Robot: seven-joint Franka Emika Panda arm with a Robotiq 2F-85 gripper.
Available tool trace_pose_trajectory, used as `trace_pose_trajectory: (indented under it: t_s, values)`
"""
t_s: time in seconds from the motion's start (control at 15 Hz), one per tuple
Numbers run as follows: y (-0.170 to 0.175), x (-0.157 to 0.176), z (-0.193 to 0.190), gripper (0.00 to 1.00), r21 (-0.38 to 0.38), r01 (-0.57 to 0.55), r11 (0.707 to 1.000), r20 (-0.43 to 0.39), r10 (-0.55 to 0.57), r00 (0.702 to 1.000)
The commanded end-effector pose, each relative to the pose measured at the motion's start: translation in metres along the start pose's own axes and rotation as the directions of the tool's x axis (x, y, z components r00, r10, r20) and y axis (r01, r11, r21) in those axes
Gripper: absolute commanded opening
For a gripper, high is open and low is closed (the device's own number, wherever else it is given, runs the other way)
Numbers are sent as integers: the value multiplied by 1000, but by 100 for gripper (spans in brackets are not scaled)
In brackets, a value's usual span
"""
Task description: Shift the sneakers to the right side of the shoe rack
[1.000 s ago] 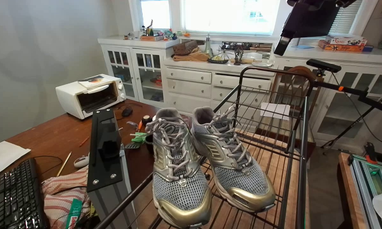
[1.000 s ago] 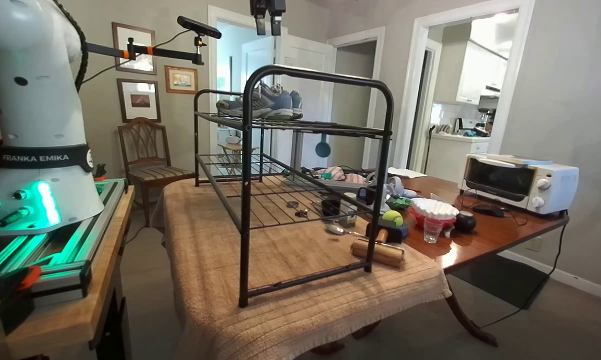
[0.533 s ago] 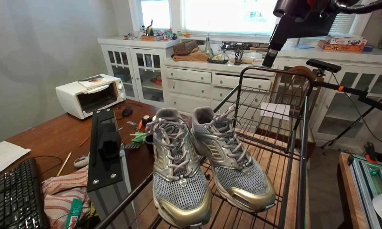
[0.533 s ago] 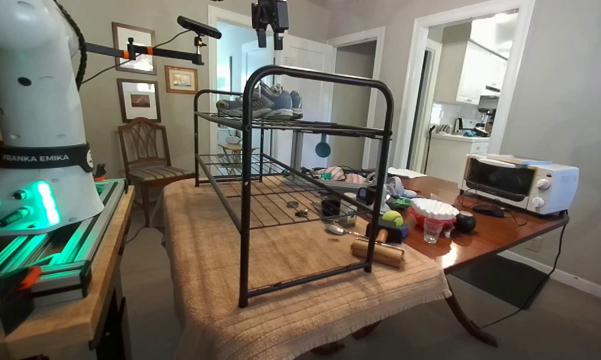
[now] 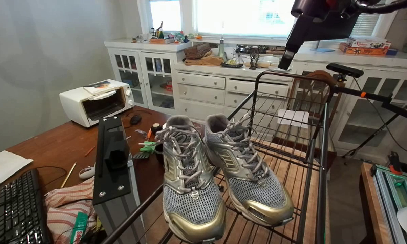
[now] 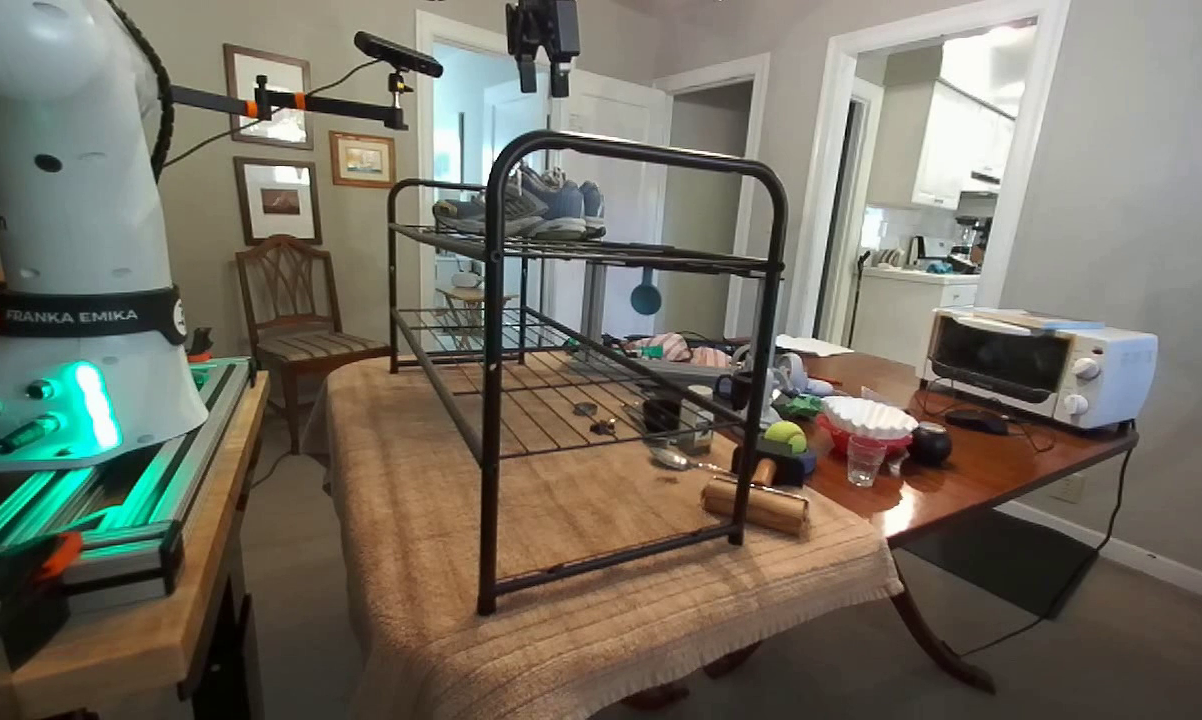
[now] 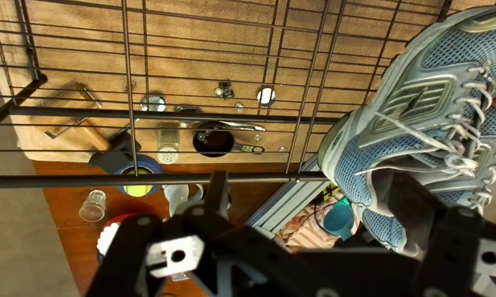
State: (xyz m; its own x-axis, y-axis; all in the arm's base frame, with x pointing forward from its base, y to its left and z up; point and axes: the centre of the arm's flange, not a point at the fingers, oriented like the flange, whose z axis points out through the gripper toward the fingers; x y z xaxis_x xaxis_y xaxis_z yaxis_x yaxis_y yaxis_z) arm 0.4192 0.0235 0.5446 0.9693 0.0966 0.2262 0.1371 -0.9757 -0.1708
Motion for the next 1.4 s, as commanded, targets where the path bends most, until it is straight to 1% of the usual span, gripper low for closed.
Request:
trace_pose_trajectory:
  t_s: [0.0, 0.2, 0.33, 0.4, 0.53, 0.6, 0.87, 1.0, 1.13, 1.33]
  values:
    - [-7, 20, 10, 100, 6, 11, 1000, -41, -11, 999]
    - [-18, 36, 19, 100, 5, 29, 1000, -75, -29, 997]
    - [-27, 43, 30, 100, 15, 42, 999, -81, -40, 996]
    - [-32, 46, 35, 100, 6, 43, 999, -82, -42, 996]
    - [-43, 51, 44, 100, -11, 62, 998, -78, -62, 995]
    - [-47, 53, 48, 100, -8, 75, 997, -72, -76, 995]
    - [-62, 58, 59, 100, -25, 74, 997, -43, -75, 996]
    - [-67, 60, 64, 100, -23, 62, 998, -39, -63, 997]
    - [-71, 63, 68, 100, 6, 29, 1000, -23, -29, 999]
    - [-78, 69, 82, 100, 24, -5, 1000, -1, 5, 1000]
